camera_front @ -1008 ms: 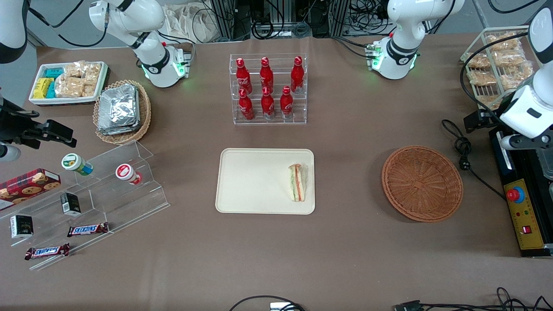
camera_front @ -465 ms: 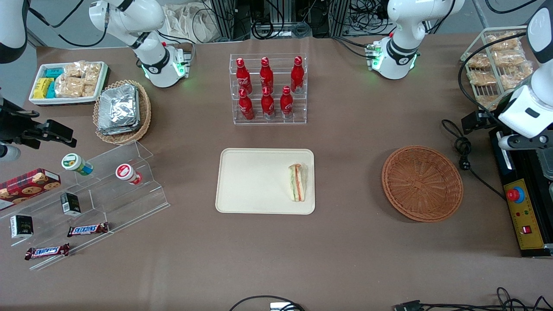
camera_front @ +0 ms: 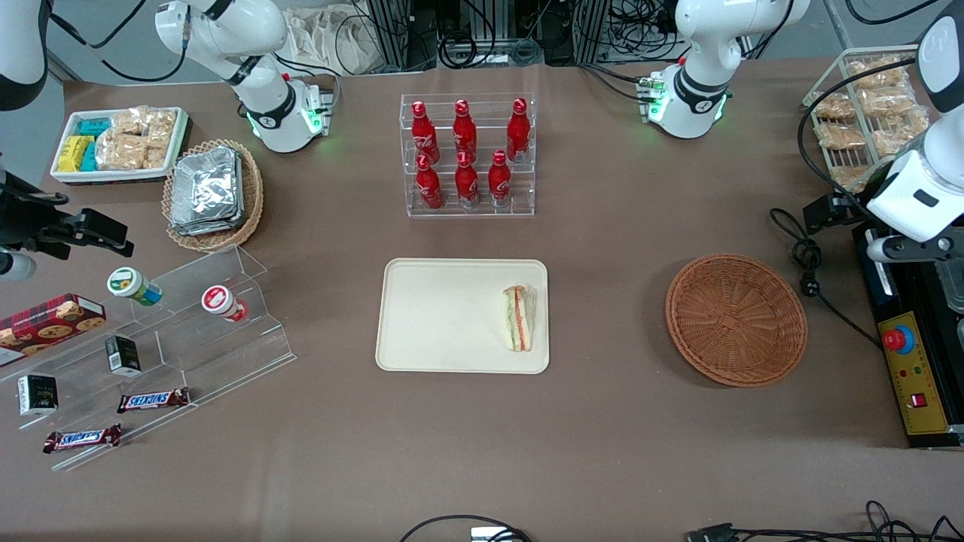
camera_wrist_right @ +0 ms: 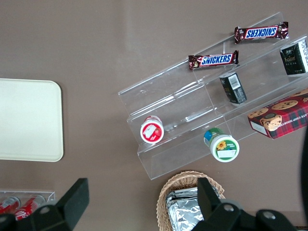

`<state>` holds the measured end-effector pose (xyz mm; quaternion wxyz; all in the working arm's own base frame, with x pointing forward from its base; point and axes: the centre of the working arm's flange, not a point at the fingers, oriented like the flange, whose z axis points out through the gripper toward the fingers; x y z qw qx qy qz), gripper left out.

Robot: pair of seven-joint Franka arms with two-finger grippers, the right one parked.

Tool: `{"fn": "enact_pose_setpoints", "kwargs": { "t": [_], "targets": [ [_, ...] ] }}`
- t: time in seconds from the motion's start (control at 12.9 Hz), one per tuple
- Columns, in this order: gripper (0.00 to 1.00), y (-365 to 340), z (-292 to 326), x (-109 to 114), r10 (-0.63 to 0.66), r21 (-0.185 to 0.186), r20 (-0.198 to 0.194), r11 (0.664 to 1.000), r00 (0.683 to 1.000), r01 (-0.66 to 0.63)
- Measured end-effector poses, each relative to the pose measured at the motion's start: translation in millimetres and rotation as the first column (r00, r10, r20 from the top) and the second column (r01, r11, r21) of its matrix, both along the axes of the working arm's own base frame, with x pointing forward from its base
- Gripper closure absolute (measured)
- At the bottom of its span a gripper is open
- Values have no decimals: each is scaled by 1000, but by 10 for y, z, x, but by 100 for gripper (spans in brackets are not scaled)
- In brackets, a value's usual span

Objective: Place sandwich from basket to tray

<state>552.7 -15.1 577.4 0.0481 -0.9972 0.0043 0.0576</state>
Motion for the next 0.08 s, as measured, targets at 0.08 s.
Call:
{"fn": "enact_pose_setpoints", "kwargs": {
  "t": [0.08],
  "targets": [
    [0, -2, 2, 2, 0, -3, 2, 1000, 1000, 0]
  ]
}}
